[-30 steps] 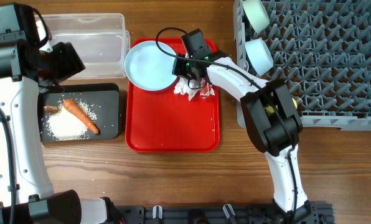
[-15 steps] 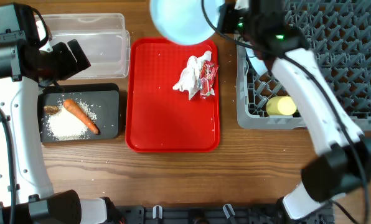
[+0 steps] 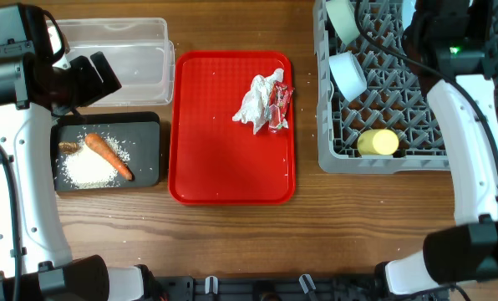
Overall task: Sort waste into correct bins and load items into the dishwasher rack
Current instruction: 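Lift the plate and stand it upright in the dishwasher rack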
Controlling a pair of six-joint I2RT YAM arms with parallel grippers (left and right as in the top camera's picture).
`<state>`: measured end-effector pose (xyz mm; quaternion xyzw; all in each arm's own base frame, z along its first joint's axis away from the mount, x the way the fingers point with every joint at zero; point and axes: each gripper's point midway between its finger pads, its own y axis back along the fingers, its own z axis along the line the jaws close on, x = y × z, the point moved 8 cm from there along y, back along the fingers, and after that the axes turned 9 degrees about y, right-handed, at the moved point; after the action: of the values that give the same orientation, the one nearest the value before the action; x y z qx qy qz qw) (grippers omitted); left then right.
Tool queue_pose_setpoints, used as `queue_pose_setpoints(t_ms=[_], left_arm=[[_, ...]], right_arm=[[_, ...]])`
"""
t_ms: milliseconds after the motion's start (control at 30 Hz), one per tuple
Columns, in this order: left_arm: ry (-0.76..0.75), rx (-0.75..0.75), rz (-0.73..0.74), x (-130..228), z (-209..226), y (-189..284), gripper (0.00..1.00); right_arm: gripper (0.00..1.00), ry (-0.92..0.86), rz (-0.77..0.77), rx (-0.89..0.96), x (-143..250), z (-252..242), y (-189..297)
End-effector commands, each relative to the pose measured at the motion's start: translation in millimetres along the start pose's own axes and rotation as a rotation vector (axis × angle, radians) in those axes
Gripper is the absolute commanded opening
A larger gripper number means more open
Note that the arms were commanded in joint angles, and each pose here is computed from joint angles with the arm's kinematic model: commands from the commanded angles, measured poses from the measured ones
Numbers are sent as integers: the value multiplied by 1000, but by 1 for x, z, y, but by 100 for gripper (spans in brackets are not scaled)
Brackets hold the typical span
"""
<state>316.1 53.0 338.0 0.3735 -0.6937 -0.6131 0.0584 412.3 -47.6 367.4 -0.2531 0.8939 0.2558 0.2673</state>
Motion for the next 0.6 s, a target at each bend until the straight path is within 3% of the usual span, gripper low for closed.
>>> queue_pose_setpoints(t_ms=[0, 267, 467, 567], left_arm=[[-11, 18, -28, -4, -4, 4, 100], [-12, 21, -34, -5, -4, 4, 100], [-12, 24, -41, -6, -5, 4, 100], [-12, 24, -41, -6, -5, 4, 100]], right_arm=[[4, 209, 56, 2, 4, 30, -19], [4, 289, 114, -40, 16, 79, -48], [5, 301, 40, -164, 8, 111, -42], [56, 296, 18, -167, 3, 115, -36]])
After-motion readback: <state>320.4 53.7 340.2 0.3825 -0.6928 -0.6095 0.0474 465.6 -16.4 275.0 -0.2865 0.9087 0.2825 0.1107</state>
